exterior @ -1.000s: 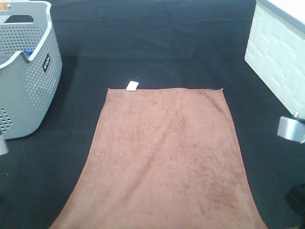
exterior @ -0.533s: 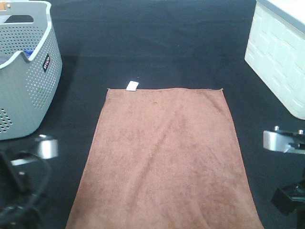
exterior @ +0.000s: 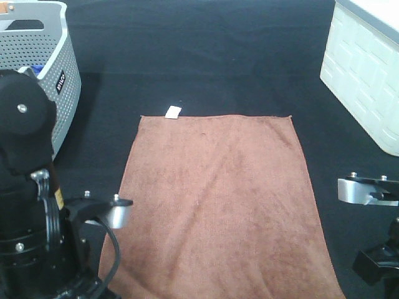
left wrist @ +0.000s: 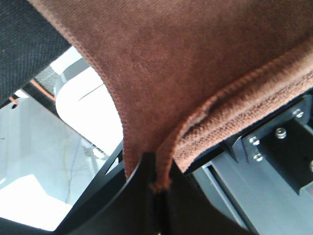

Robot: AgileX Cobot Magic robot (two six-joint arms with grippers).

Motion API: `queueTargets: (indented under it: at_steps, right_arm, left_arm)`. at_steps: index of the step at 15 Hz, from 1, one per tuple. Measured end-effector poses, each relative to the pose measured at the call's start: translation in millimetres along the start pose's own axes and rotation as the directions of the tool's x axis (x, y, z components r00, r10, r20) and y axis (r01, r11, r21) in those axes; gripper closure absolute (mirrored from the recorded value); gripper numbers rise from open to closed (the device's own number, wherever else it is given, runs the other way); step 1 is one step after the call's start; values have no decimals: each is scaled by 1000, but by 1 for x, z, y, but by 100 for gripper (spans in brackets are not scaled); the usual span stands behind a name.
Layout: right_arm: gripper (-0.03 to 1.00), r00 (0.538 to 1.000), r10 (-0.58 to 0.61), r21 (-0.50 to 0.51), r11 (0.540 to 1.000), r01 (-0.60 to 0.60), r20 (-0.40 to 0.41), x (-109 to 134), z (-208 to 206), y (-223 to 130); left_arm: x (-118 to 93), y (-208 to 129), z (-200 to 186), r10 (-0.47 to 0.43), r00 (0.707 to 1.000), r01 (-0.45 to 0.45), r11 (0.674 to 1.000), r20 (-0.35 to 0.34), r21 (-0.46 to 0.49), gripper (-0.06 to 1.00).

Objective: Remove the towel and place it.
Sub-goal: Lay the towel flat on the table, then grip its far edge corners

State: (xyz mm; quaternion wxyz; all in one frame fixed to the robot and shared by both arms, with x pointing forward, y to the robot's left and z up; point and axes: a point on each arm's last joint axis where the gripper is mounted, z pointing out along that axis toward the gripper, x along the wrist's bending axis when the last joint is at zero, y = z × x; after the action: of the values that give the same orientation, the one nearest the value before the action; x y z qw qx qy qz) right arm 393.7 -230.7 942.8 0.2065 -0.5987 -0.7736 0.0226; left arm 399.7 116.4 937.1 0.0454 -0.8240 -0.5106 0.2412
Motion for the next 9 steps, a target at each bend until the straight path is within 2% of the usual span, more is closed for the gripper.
queueTargets:
  at_steps: [3,4,6,7,9]
  right_arm:
    - [77,1000,-5,-5,1000,4,-24,2,0,0]
    - [67,1000,-4,-3,1000,4,-25,2,0,0]
    - [43,999,-2,4,1000,2,-32,3,0,0]
    - [32,999,-2,8,1000,2,-32,3,0,-1]
    - [28,999,2,29,1000,0,-45,4,0,-3]
  left_arm:
    - [-1,0,0,-28,1000,28,1000,0,3,74]
    - [-1,0,0,-41,999,41,999,0,3,68]
    - [-1,0,0,-91,996,91,996,-1,3,42]
    - [-1,-1,0,-103,995,103,995,-1,12,34]
    - [-2,-3,0,-104,995,104,994,0,31,28]
